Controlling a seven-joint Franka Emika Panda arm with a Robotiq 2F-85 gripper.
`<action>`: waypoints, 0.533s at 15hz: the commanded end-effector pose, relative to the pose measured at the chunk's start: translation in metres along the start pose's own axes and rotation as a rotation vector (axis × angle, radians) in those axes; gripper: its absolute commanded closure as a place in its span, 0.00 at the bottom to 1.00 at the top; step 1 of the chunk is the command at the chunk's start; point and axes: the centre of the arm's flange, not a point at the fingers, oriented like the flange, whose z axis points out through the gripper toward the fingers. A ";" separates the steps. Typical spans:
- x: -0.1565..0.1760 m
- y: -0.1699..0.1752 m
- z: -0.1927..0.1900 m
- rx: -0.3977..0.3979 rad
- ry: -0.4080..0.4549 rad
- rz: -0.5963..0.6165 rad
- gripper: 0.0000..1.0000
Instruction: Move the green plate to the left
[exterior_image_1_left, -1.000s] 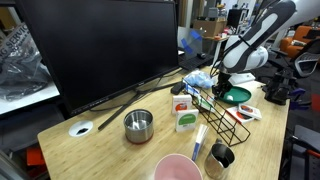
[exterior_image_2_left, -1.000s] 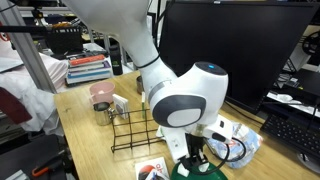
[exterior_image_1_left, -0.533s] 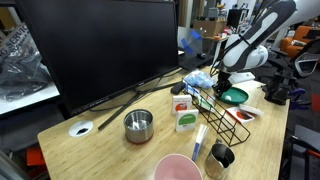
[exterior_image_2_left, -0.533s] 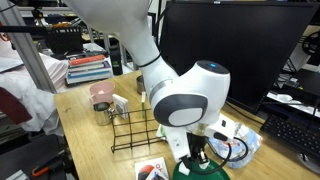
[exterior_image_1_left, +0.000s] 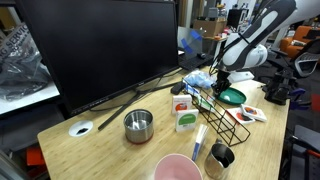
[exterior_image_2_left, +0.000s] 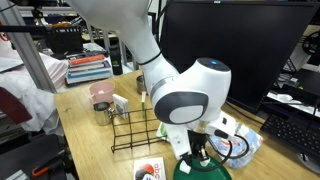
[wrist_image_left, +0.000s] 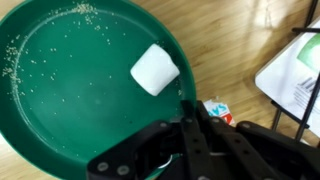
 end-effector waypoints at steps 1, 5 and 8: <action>-0.003 -0.003 -0.011 0.025 0.020 -0.003 0.98; -0.003 -0.007 -0.021 0.014 0.040 -0.008 0.98; -0.006 -0.009 -0.026 0.000 0.043 -0.005 0.98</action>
